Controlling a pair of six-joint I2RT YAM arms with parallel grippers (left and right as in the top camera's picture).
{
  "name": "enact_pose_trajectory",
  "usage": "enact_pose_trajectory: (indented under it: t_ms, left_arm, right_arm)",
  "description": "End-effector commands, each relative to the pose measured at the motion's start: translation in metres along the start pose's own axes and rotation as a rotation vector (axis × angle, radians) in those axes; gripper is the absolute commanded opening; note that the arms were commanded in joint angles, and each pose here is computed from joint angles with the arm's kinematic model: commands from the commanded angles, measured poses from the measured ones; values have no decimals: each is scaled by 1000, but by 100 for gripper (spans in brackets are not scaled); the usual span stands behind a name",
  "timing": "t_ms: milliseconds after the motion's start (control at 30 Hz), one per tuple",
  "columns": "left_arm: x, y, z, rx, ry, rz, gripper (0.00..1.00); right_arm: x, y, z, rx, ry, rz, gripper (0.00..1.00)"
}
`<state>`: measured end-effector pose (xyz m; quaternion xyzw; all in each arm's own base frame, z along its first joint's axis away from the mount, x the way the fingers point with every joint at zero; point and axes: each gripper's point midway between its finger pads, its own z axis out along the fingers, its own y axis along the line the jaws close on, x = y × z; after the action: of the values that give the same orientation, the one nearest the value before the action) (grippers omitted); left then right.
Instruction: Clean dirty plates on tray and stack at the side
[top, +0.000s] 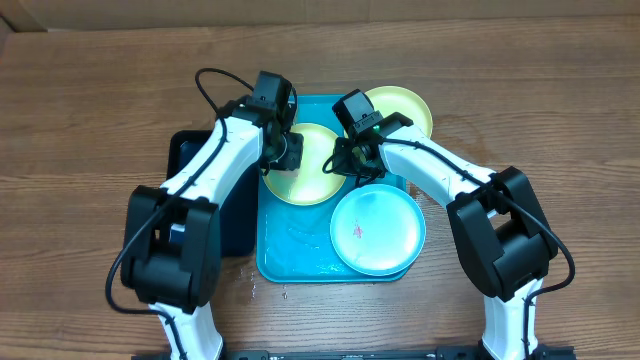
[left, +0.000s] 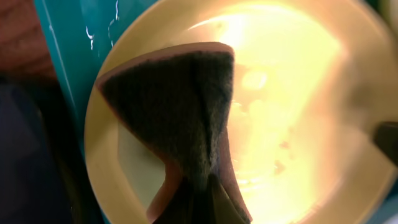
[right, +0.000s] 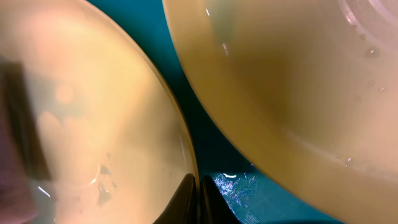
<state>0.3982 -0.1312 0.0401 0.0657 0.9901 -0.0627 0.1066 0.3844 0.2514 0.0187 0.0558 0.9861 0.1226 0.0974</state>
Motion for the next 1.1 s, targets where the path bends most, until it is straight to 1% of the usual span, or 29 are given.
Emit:
enact_pose_trajectory:
  t_ms: [0, 100, 133, 200, 233, 300, 367, 500, 667, 733, 833, 933, 967, 1000, 1067]
  left_arm:
    - [24, 9, 35, -31, 93, -37, 4]
    - [36, -11, 44, 89, 153, -32, 4]
    - [36, -27, 40, 185, 159, -17, 4]
    - [31, -45, 30, 286, 146, 0, 4]
    - [24, -60, 18, 371, 125, 18, 4]
    - [13, -72, 0, 439, 91, 29, 4]
    - [0, -75, -19, 447, 36, 35, 4]
    - [-17, -61, -55, 398, -66, 8, 4]
    - [-13, -26, -94, 312, -108, -74, 4]
    - [-6, -9, -106, 272, -103, -124, 4]
    - [8, 22, -113, 148, -76, -187, 4]
    - [29, 51, -107, -3, -10, -233, 4]
    - [40, 63, -103, -77, 26, -255, 4]
    - [47, 69, -99, -112, 45, -271, 4]
    - [56, 73, -92, -134, 68, -286, 5]
  right_arm:
    - [-2, 10, -2, -22, -8, -16, 4]
    - [-2, 10, -2, -23, -8, -16, 4]
    - [-2, 10, -2, -23, -9, -16, 4]
    - [-2, 10, -2, -23, -8, -16, 4]
    - [-2, 10, -2, -23, -8, -16, 4]
    - [-2, 10, -2, -23, -8, -16, 4]
    - [-2, 10, -3, -23, -9, -16, 4]
    - [-2, 10, -2, -23, -9, -16, 5]
    - [-2, 10, -2, -23, -9, -16, 5]
    - [-2, 10, -3, -23, -9, -16, 5]
    - [-2, 10, -2, -23, -9, -16, 8]
    - [-2, 10, -3, -24, -10, -16, 8]
    - [-2, 10, -2, -23, -9, -16, 8]
    - [-2, 10, -2, -23, -9, -16, 8]
    - [-2, 10, -2, -23, -9, -16, 8]
